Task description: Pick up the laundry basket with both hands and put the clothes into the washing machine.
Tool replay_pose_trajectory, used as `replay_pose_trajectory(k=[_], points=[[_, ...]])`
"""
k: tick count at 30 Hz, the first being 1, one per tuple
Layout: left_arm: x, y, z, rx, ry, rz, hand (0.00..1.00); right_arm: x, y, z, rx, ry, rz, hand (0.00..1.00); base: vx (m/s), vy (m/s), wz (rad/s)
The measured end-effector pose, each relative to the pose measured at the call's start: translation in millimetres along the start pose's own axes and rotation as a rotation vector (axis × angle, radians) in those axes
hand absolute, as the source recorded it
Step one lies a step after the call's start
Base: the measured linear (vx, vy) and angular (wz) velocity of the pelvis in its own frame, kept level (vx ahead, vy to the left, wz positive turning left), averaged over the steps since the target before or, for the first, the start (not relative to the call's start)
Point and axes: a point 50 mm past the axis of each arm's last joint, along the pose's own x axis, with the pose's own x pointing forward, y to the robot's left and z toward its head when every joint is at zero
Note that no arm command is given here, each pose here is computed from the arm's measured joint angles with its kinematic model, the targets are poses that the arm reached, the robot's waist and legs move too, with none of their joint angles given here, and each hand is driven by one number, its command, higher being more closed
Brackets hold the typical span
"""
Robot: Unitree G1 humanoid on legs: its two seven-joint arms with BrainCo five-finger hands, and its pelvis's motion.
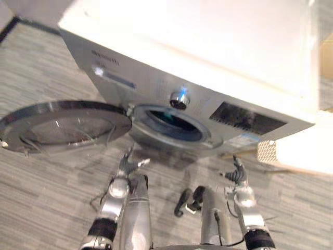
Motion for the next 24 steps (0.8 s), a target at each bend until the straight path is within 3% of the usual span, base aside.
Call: replay_pose_trajectory(k=[4,9,21,24], points=[[-10.8,-2.2,-44.3,-0.041,0.171,-0.009,0.0,-10.3,4.2,-38.3,0.016,0.151,0.024,0.0,0.15,0.124,-0.48],[-16.5,-17.1,-61.3,-0.071,0.245,-0.037,0.0,-10.7,-3.2,-60.1,0.022,0.258,0.002,0.0,0.13,0.104,-0.64],[-24.6,6.7,-76.8,-0.201,0.283,0.123,0.0,14.0,7.2,-30.4,-0.076,0.21,0.067,0.0,-0.1,0.022,-0.38],[-28.3,-13.0,-77.1,-0.233,0.298,0.09,0.0,27.3,1.3,-7.3,-0.084,0.145,0.049,0.0,-0.27,-0.085,-0.2]])
